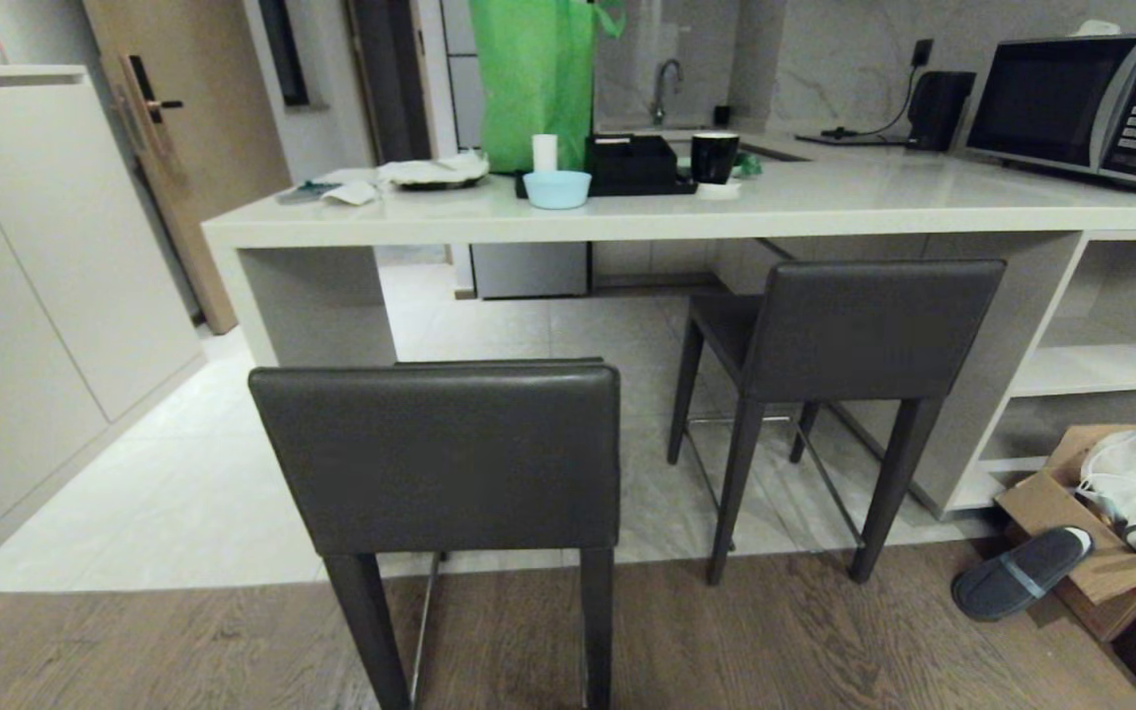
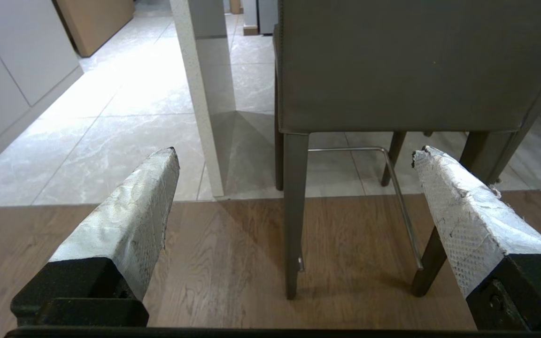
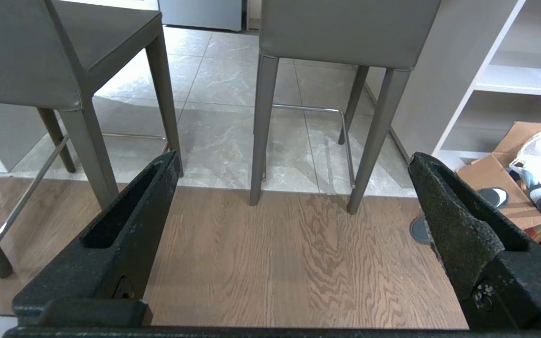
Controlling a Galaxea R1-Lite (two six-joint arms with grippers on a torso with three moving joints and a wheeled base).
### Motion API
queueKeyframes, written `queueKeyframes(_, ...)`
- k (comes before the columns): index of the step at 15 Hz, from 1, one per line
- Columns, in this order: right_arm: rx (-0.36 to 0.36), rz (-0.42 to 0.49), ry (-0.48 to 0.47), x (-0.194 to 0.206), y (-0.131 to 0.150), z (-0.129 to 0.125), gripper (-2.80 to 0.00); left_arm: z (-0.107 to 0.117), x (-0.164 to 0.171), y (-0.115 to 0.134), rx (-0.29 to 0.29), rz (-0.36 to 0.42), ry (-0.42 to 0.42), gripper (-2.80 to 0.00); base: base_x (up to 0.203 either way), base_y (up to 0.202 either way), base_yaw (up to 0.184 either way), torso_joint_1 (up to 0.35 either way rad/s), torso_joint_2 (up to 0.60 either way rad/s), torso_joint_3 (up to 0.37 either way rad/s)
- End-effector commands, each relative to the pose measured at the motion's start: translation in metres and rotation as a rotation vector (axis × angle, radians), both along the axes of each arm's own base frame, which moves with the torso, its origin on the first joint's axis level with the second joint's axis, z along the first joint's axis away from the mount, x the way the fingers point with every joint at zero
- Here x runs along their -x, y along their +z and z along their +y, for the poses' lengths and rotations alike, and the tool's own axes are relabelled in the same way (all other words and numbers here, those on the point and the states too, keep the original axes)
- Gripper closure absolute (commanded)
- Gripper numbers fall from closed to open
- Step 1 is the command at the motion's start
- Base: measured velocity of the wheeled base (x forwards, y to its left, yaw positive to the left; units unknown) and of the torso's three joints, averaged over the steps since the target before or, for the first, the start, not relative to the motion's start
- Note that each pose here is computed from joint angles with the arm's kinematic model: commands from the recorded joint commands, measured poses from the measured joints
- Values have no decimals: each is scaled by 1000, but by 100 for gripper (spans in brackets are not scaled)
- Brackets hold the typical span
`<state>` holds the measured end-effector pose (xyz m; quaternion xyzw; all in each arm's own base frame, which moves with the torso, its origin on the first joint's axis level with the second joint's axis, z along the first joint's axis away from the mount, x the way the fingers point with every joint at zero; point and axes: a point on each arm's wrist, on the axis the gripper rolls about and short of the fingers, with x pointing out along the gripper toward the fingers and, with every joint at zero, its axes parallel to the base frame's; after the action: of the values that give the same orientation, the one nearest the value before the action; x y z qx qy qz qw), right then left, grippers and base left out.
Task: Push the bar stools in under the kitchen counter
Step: Pull the gray chair out from under the dining table
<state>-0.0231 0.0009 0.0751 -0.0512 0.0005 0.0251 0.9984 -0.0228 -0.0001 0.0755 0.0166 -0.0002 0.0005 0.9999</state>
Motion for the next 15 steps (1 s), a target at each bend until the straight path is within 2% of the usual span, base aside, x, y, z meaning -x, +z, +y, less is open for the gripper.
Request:
queueKeyframes(1, 0, 2, 2, 0, 0, 0, -280, 0, 0, 0, 33, 1, -1, -280, 0, 0, 0, 0, 0, 0)
queueKeyframes(7, 11, 0, 2, 0, 0, 0, -280, 0, 0, 0, 32, -1, 0, -280, 0, 0, 0, 0, 0, 0)
queueKeyframes(9, -13, 3, -6, 0, 0, 0, -280, 0, 0, 0, 42, -1, -1, -280, 0, 0, 0, 0, 0, 0)
queueKeyframes(10, -13, 3, -9, 0, 0, 0, 0, 0, 0, 0, 44, -1, 2, -280, 0, 0, 0, 0, 0, 0)
queueKeyframes(13, -21, -1, -13, 0, 0, 0, 0, 0, 0, 0, 44, -1, 0, -280, 0, 0, 0, 0, 0, 0)
queueKeyframes(15, -79, -1, -37, 0, 1, -1, 0, 0, 0, 0, 44, -1, 0, -280, 0, 0, 0, 0, 0, 0)
